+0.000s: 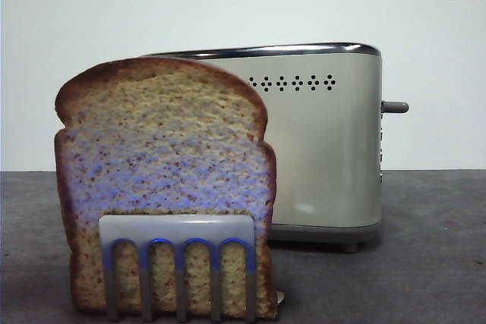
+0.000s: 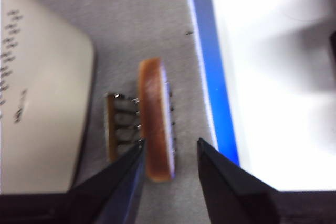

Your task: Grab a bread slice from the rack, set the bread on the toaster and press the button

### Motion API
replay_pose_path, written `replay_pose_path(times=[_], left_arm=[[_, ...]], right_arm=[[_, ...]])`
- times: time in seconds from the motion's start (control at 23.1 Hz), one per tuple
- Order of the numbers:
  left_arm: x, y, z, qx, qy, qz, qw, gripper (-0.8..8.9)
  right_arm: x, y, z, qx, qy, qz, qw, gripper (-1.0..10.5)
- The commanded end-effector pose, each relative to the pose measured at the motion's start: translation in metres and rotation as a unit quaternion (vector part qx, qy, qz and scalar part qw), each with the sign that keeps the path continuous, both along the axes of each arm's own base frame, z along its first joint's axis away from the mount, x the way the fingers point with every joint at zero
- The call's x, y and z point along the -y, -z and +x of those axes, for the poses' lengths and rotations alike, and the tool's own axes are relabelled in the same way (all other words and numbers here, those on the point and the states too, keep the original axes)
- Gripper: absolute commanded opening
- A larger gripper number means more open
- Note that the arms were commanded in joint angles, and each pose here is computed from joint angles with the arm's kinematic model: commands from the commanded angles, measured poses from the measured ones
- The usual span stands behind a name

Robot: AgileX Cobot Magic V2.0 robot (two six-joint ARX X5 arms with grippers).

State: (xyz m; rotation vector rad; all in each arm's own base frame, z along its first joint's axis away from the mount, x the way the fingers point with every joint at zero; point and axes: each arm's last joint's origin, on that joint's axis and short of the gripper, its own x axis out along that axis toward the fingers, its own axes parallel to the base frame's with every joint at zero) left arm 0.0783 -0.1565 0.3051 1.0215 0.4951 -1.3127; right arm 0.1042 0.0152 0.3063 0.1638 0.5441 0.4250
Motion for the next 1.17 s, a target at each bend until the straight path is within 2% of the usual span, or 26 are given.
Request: replay_pose_path(times=[0.04, 0.26, 0.56, 0.86, 0.91, 0.99, 1.04, 1.17], left_arm=[[0.007, 0.005, 0.0, -0.004, 0.011, 0.015, 1.0, 2.28], [0.019, 0.014, 0.008, -0.01, -0.004, 0.032, 0.999, 2.27], [0.034, 0.027, 0.028, -0.038, -0.069, 0.026, 0.997, 2.25], [0.044, 0.042, 0.036, -0.058, -0.073, 0.058, 0.994, 2.14], [0.045, 0.044, 0.037, -0.06, -0.073, 0.063, 0.994, 1.88], [0.046, 0.046, 0.038, -0.061, -0.069, 0.07, 0.993, 0.51], [0.046, 0.046, 0.038, -0.056, -0.066, 0.071, 0.994, 0.14], [0.046, 0.043, 0.039, -0.038, -0.065, 0.076, 0.994, -0.06]], right_arm=[[0.0, -0.003, -0.001, 0.011, -0.005, -0.005, 1.0, 0.0], [-0.001, -0.003, -0.001, 0.009, -0.013, 0.0, 1.0, 0.0], [0.0, 0.002, -0.004, -0.016, -0.022, -0.014, 1.0, 0.0], [0.0, 0.004, -0.006, -0.025, -0.027, -0.022, 0.999, 0.0], [0.0, 0.005, -0.006, -0.024, -0.028, -0.024, 0.999, 0.0], [0.0, 0.004, -0.006, -0.024, -0.028, -0.024, 0.999, 0.0], [0.0, 0.005, -0.006, -0.024, -0.028, -0.024, 0.999, 0.0], [0.0, 0.005, -0.006, -0.021, -0.031, -0.029, 0.999, 0.0]])
